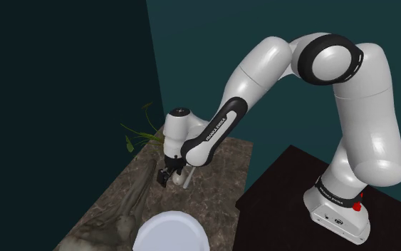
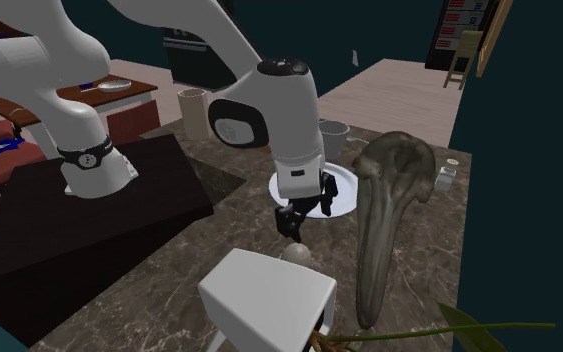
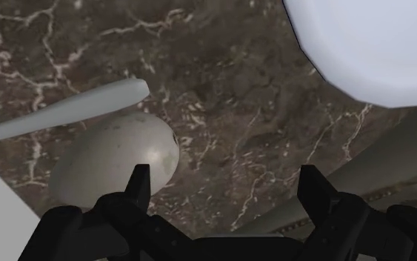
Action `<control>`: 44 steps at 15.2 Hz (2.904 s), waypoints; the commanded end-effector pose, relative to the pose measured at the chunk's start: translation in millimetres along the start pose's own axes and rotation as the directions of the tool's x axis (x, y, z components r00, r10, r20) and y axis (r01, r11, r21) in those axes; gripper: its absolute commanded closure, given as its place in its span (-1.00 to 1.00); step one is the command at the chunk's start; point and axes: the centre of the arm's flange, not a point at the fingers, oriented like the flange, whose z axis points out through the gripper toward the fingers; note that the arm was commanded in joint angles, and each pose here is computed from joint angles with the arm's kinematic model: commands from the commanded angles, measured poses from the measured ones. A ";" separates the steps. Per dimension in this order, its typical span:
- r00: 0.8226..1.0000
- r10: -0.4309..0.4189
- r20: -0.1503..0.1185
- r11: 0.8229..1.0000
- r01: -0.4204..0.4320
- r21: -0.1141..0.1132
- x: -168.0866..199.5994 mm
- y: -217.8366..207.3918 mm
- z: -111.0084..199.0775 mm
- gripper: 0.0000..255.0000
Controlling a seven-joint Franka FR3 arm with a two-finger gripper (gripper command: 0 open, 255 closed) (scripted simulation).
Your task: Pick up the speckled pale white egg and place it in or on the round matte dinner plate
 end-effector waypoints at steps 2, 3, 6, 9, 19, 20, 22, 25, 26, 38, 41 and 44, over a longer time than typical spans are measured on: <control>1.000 0.000 0.000 1.000 0.000 0.000 0.3 0.2 0.6 -1.00; 1.000 0.000 0.000 1.000 0.000 0.000 0.3 0.2 0.6 -1.00; 1.000 0.000 0.000 1.000 0.000 0.000 0.3 0.2 0.6 1.00; 1.000 0.000 0.000 1.000 0.000 0.000 0.3 0.2 0.6 1.00; 0.859 0.511 0.032 0.859 -0.511 0.011 16.8 54.7 1.2 -1.00; 0.783 0.621 0.041 0.783 -0.622 0.010 16.2 69.0 1.5 -1.00; 0.726 0.686 0.046 0.726 -0.687 0.010 14.6 78.1 7.0 -1.00; 0.726 0.686 0.046 0.726 -0.687 0.010 14.2 77.5 22.9 -1.00; 0.726 0.686 0.046 0.726 -0.687 0.010 14.1 77.3 28.1 -1.00; 0.726 0.686 0.046 0.726 -0.687 0.010 13.7 76.7 41.7 1.00; 0.726 0.686 0.046 0.726 -0.687 0.010 13.7 76.8 41.8 1.00; 0.726 0.686 0.046 0.726 -0.687 0.010 13.6 76.7 41.8 1.00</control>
